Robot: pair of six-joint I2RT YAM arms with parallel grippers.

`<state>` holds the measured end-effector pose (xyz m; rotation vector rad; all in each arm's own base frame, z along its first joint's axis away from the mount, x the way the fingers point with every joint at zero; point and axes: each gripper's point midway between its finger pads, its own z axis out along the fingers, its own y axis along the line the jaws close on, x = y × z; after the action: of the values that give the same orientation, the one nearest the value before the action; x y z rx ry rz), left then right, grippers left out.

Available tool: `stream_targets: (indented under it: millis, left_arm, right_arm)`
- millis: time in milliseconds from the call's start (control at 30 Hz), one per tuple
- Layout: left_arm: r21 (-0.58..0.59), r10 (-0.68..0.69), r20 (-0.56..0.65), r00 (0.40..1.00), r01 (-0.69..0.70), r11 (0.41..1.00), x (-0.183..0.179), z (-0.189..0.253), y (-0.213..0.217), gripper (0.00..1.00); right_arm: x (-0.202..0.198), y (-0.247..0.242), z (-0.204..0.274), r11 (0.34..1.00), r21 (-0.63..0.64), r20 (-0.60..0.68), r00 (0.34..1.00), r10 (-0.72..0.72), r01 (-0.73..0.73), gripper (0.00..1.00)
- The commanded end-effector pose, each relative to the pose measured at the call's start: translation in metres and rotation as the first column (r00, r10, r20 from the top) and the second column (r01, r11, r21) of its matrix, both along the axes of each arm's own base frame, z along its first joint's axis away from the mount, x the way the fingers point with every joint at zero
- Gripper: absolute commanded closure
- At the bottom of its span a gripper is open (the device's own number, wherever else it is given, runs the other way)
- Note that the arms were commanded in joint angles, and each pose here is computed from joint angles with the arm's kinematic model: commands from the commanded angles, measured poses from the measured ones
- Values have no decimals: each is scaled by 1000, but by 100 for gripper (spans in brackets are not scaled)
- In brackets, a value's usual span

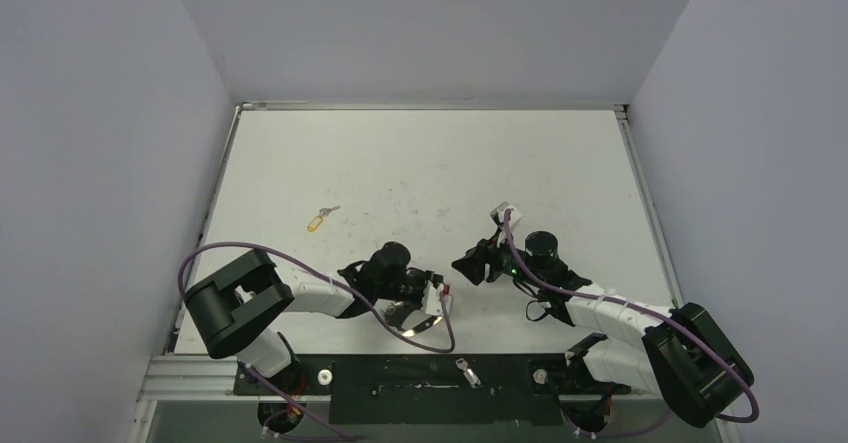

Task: Put the keys on the keyring

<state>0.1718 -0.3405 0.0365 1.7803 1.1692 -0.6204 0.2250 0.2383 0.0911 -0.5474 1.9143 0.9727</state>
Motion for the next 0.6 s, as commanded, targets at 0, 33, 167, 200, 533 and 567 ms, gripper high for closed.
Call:
stream_targets:
  millis: [0, 33, 167, 200, 533, 567]
  left_arm:
    - [-30, -15, -56, 998, 13, 999, 5, 7, -2, 73]
    - [-26, -14, -76, 997, 12, 1000, 7, 6, -1, 72]
    - [-4, -35, -124, 992, 35, 999, 6, 2, 1, 68]
    - [-3, -43, -131, 990, 43, 999, 5, 1, 1, 68]
    - [64, -55, -154, 986, 66, 996, 7, -16, 3, 69]
    - [71, -53, -150, 987, 64, 995, 10, -17, 2, 70]
  right_arm:
    - [6, 2, 18, 999, 42, 56, 998, -5, 3, 47]
    - [5, 2, 18, 999, 43, 55, 998, -5, 3, 47]
    - [5, 2, 18, 999, 46, 54, 999, -6, 3, 47]
    - [5, 2, 18, 999, 45, 53, 999, -6, 3, 47]
    - [5, -1, 17, 999, 46, 41, 999, -15, 13, 47]
    - [5, -1, 17, 999, 45, 40, 999, -15, 13, 47]
